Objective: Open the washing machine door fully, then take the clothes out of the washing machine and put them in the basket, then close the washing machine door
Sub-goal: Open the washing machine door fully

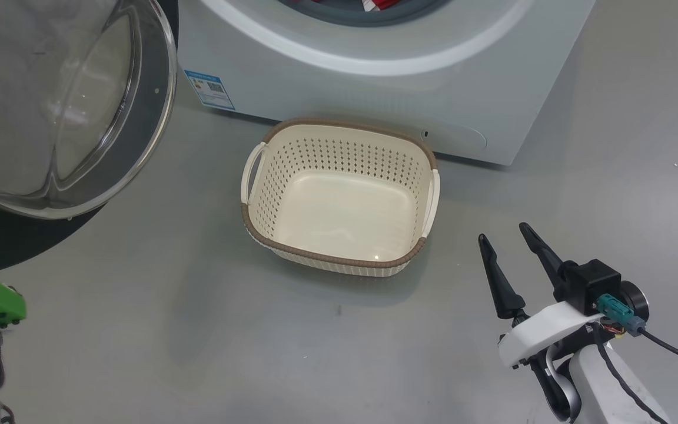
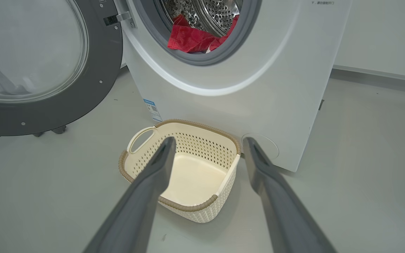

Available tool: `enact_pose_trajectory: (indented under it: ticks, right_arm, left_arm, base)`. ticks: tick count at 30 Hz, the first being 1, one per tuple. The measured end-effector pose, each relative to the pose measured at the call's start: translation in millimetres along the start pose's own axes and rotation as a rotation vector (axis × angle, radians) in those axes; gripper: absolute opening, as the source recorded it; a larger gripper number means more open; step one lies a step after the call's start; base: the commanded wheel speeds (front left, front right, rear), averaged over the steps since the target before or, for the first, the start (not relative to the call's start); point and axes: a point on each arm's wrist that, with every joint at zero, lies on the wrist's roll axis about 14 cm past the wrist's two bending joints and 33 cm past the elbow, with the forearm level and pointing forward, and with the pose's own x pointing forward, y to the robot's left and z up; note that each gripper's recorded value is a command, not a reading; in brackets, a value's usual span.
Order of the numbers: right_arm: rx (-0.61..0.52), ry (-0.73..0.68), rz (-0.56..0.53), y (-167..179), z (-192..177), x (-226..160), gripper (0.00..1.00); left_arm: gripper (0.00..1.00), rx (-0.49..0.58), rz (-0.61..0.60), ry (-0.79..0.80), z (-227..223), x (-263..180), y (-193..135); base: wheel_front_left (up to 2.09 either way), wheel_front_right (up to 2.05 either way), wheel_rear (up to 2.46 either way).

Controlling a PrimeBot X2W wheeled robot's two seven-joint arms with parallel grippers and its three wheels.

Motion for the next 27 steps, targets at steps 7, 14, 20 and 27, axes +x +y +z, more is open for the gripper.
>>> enact_pose_trajectory:
  ticks: [7,14,20,27]
  right_arm:
    - [0.009,-0.058,-0.025,2.2,21.4,-9.0,1.00]
    - [-0.001,-0.097,-0.058,-3.0,36.8,-21.1,1.00]
    - [-0.011,-0.136,-0.103,-11.7,50.4,-36.6,1.00]
    - [-0.017,-0.193,-0.157,-22.4,68.1,-55.5,1.00]
  left_arm:
    - [0.00,0.018,-0.111,0.005,-7.0,-14.3,-34.1]
    - [0.00,0.011,-0.194,0.000,-11.5,-26.0,-59.9]
    - [0.00,0.010,-0.288,-0.006,-15.7,-37.1,-92.1]
    - [0.00,0.023,-0.390,-0.005,-22.8,-51.2,-126.3]
  base:
    - [0.00,0.00,0.00]
    - [0.00,0.00,0.00]
    - [0.00,0.00,0.00]
    - [0.00,0.00,0.00]
